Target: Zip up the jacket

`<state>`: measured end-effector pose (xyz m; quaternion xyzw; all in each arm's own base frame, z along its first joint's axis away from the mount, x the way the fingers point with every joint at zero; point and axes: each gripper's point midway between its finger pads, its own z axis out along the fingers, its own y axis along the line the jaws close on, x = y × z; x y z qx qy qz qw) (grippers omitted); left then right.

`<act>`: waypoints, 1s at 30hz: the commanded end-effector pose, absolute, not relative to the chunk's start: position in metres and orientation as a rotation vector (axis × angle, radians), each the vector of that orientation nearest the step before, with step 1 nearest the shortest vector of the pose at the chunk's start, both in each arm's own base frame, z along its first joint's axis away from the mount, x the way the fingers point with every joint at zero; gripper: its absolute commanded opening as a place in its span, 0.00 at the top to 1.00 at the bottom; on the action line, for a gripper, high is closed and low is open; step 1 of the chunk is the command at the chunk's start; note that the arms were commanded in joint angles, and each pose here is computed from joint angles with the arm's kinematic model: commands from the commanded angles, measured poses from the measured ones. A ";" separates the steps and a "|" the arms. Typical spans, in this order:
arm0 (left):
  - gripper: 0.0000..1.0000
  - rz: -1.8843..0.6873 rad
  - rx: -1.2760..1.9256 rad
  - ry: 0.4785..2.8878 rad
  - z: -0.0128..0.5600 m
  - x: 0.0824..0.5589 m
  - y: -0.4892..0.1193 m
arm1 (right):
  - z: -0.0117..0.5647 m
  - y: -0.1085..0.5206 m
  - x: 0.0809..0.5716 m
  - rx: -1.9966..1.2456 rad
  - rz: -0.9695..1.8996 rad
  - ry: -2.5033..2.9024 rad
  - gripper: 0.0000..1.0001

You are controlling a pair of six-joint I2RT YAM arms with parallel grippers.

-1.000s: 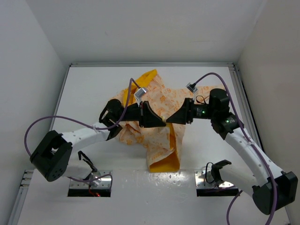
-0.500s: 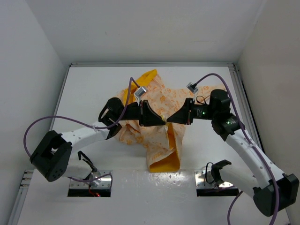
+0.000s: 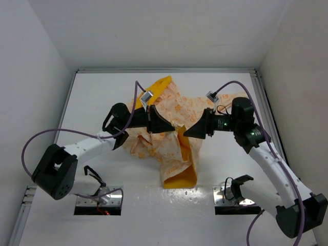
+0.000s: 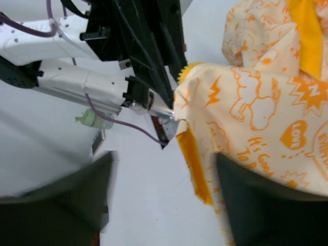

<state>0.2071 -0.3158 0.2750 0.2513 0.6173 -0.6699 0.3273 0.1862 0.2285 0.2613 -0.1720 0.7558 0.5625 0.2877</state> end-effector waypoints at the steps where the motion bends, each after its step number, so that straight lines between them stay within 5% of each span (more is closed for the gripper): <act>1: 1.00 -1.735 0.645 1.519 0.298 0.207 -0.314 | 0.285 0.231 0.182 -0.571 1.467 1.959 0.00; 7: 1.00 -1.803 0.584 1.543 0.301 0.198 -0.329 | 0.284 0.239 0.179 -0.588 1.471 1.948 0.00; 9: 1.00 -1.840 0.540 1.535 0.309 0.198 -0.328 | 0.275 0.244 0.179 -0.584 1.483 1.983 0.19; 10: 1.00 -1.852 0.533 1.534 0.311 0.197 -0.328 | 0.277 0.245 0.180 -0.590 1.484 1.974 0.37; 11: 1.00 -1.860 0.531 1.526 0.316 0.198 -0.328 | 0.273 0.245 0.180 -0.578 1.475 1.999 0.67; 13: 1.00 -1.869 0.509 1.533 0.317 0.199 -0.328 | 0.272 0.249 0.178 -0.591 1.466 2.012 0.79; 22: 1.00 -1.879 0.460 1.538 0.323 0.205 -0.326 | 0.263 0.247 0.172 -0.591 1.412 2.071 0.72; 24: 1.00 -1.854 0.432 1.558 0.318 0.213 -0.324 | 0.266 0.239 0.172 -0.623 1.358 2.055 0.58; 30: 1.00 -1.798 0.358 1.569 0.318 0.234 -0.314 | 0.283 0.236 0.156 -0.750 1.302 1.946 0.45</act>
